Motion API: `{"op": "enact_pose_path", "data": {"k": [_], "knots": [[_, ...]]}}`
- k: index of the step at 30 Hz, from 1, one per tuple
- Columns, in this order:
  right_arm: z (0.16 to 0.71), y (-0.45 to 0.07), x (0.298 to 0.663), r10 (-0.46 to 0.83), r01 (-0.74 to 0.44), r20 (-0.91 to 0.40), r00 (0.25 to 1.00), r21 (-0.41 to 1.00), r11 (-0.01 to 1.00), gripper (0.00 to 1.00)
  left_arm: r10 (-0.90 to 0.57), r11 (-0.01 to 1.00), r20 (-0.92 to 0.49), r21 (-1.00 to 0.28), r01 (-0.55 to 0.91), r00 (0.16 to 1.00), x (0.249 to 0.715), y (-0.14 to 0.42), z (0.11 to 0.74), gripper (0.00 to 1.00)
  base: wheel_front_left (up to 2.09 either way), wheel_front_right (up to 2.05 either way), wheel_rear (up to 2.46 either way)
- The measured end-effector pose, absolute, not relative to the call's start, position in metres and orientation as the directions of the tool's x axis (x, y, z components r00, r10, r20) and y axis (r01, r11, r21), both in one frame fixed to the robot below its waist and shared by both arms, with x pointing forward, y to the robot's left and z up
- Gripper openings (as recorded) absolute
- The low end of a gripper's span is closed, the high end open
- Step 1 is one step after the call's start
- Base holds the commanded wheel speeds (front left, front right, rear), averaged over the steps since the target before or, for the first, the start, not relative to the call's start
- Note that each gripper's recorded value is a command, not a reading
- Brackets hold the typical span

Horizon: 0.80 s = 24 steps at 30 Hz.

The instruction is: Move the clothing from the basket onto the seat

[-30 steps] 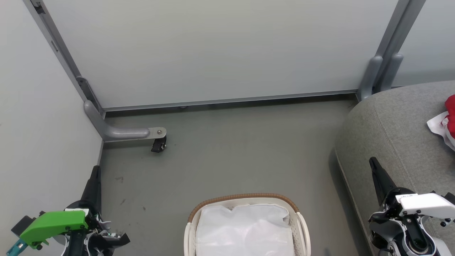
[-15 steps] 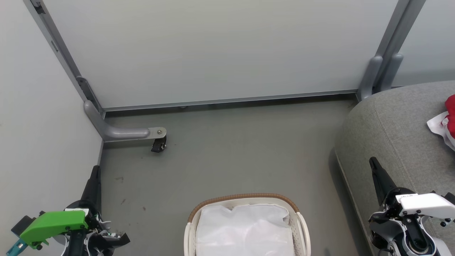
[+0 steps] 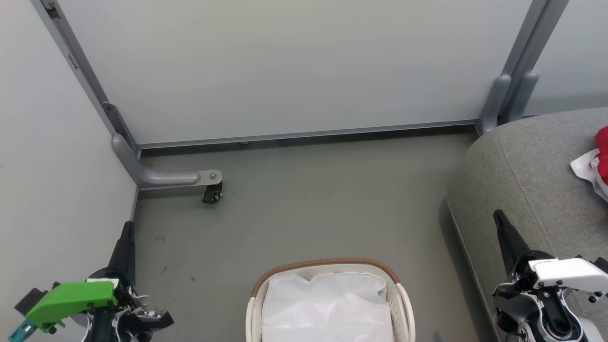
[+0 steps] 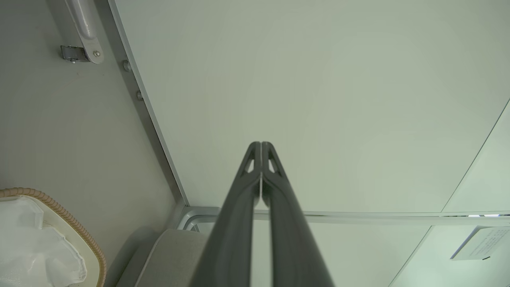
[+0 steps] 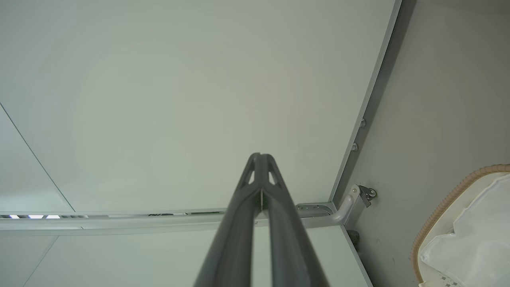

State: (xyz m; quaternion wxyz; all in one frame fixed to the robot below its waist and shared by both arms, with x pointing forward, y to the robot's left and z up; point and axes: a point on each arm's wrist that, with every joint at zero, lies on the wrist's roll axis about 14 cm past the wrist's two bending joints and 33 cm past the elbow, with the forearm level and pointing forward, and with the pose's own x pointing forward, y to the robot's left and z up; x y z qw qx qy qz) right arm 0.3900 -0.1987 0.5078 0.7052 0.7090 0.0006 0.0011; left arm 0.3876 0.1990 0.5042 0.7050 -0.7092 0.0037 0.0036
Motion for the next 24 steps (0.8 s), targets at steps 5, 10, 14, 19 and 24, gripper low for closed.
{"op": "enact_pose_path", "data": {"k": [5,10,14,19,24], "knots": [[0.5077,-0.1987,0.39,0.002,-0.001,0.001,1.0,1.0,-0.005,0.0,0.0,-0.006,-0.01,-1.0,-0.01,1.0,0.3876,0.199,0.5042,0.0,0.0,0.0,0.0],[0.5077,-0.1987,0.39,0.002,-0.001,0.001,1.0,1.0,-0.005,0.0,0.0,-0.006,-0.01,-1.0,-0.01,1.0,0.3876,0.199,0.5042,0.0,0.0,0.0,0.0],[0.5077,-0.1987,0.39,0.002,0.0,0.0,1.0,1.0,-0.005,0.0,0.0,-0.006,-0.01,-1.0,-0.01,1.0,0.3876,0.199,0.5041,0.0,0.0,0.0,0.0],[0.5077,-0.1987,0.39,0.002,-0.001,0.001,1.0,1.0,-0.005,0.0,0.0,-0.006,-0.01,-1.0,-0.01,1.0,0.3876,0.199,0.5042,0.0,0.0,0.0,0.0],[0.5077,-0.1987,0.39,0.002,-0.001,0.001,1.0,1.0,-0.005,0.0,0.0,-0.006,-0.01,-1.0,-0.01,1.0,0.3876,0.199,0.5042,0.0,0.0,0.0,0.0]]}}
